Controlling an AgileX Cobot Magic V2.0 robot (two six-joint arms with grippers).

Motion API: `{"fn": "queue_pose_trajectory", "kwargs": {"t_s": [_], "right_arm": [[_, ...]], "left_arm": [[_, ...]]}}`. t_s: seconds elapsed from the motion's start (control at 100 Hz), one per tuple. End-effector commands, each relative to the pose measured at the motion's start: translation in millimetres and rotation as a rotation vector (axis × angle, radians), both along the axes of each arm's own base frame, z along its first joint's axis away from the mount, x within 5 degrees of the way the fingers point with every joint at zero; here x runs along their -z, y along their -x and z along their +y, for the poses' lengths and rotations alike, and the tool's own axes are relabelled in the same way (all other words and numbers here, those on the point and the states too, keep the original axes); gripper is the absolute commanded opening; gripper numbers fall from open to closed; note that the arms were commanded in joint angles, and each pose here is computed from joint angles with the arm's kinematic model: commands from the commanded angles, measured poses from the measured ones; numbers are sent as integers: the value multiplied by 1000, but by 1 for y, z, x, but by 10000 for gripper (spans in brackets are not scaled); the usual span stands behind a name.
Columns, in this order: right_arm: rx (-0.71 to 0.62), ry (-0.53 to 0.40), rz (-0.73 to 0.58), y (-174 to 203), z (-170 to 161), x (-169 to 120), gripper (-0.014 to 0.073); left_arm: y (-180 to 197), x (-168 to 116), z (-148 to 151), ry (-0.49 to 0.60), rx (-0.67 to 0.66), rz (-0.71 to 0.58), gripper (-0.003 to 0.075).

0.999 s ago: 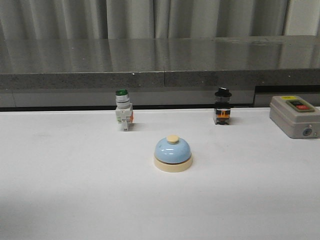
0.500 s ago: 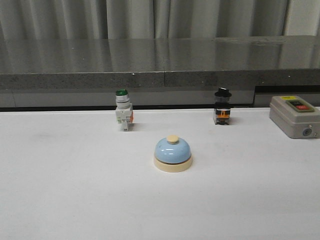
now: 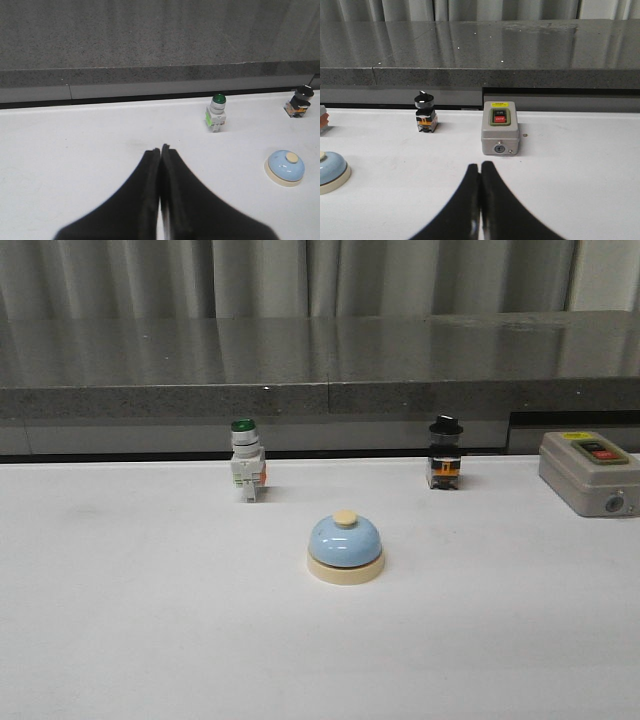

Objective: Place and press bell with both arms

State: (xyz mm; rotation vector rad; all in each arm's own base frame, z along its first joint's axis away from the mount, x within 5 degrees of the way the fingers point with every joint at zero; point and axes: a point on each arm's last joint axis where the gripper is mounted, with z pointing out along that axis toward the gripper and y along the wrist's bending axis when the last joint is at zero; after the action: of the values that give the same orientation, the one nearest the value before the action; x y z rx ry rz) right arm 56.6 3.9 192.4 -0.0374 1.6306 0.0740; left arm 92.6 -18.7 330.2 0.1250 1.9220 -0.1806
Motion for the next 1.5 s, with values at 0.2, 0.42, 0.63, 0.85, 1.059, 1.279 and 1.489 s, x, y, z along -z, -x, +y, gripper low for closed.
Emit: {"fn": "queue_pose_trajectory", "kwargs": {"t_s": [0.2, 0.42, 0.63, 0.85, 1.059, 1.279, 1.489], "right_arm": [[4, 8, -128, 2, 0, -15, -60], [4, 8, -128, 2, 0, -15, -60], [4, 8, -128, 2, 0, -15, -60], [4, 8, -128, 2, 0, -15, -60], [4, 8, -128, 2, 0, -15, -60], [4, 8, -128, 2, 0, -15, -60], [4, 8, -128, 2, 0, -15, -60]], "left_arm": [[-2, -14, 1, 16, -11, -93, -20], [1, -4, 4, -41, -19, -175, -20], [20, 37, 9, -35, -50, -287, -19], [35, 92, 14, -57, -89, -375, -20], [38, 122, 13, -50, -83, -460, -20], [37, 127, 13, -48, -80, -468, -20], [37, 127, 13, -48, -80, -468, -19]]}}
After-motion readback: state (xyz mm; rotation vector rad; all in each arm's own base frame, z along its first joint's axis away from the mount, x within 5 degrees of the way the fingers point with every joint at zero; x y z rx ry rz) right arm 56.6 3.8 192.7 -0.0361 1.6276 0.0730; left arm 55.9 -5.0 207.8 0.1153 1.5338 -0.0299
